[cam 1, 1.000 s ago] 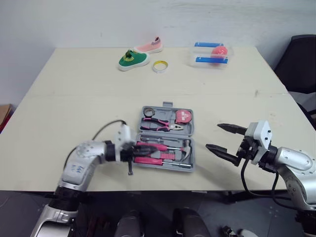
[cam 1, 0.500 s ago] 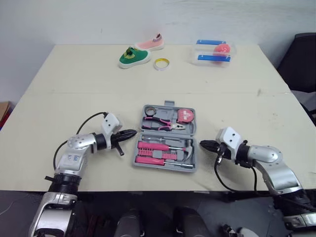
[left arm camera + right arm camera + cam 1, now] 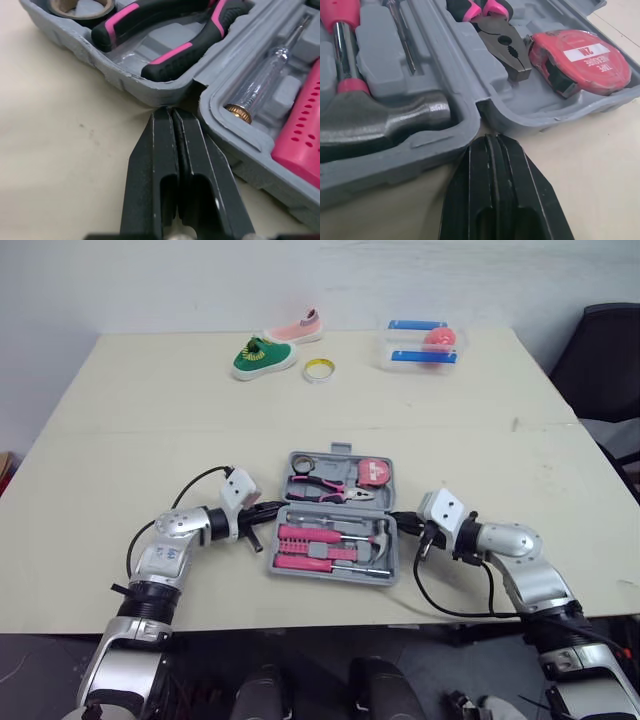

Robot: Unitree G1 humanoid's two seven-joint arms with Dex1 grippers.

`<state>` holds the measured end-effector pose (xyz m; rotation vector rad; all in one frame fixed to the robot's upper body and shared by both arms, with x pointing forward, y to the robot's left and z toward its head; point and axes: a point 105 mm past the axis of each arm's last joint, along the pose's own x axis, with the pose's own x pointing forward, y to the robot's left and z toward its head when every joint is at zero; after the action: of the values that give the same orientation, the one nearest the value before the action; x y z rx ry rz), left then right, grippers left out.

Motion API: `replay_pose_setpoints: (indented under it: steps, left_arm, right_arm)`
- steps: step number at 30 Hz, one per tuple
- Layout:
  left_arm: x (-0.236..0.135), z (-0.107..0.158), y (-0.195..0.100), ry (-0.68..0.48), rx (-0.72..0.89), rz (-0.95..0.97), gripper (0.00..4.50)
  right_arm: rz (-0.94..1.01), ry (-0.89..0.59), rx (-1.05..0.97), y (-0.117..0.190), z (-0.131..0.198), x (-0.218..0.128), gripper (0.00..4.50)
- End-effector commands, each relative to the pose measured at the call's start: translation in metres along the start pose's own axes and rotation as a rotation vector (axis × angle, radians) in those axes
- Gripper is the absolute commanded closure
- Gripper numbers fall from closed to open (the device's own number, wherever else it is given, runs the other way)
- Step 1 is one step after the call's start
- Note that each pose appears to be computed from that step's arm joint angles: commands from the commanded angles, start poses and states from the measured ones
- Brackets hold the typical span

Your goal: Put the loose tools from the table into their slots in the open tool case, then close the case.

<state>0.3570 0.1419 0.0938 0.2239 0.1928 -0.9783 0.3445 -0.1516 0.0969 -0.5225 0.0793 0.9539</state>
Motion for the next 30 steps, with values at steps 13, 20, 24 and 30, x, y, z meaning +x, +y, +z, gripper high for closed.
replay_pose_setpoints:
  steps: [13,20,24,30]
  left_arm:
    - [-0.019,-0.012,-0.037,0.03,-0.011,-0.098,4.5]
    - [-0.04,-0.012,-0.008,0.016,-0.034,0.079,4.5]
    - [-0.074,-0.005,0.004,0.019,-0.018,0.15,3.22]
    - [-0.085,0.039,0.003,-0.025,-0.092,0.18,0.33]
  right_arm:
    - [0.182,0.001,0.028,0.033,0.001,0.002,4.33]
    - [0.067,0.054,0.063,0.006,-0.015,-0.018,4.33]
    - [0.0,0.092,0.083,-0.018,-0.011,-0.049,3.04]
    - [-0.088,0.094,0.399,-0.037,0.016,-0.075,0.01]
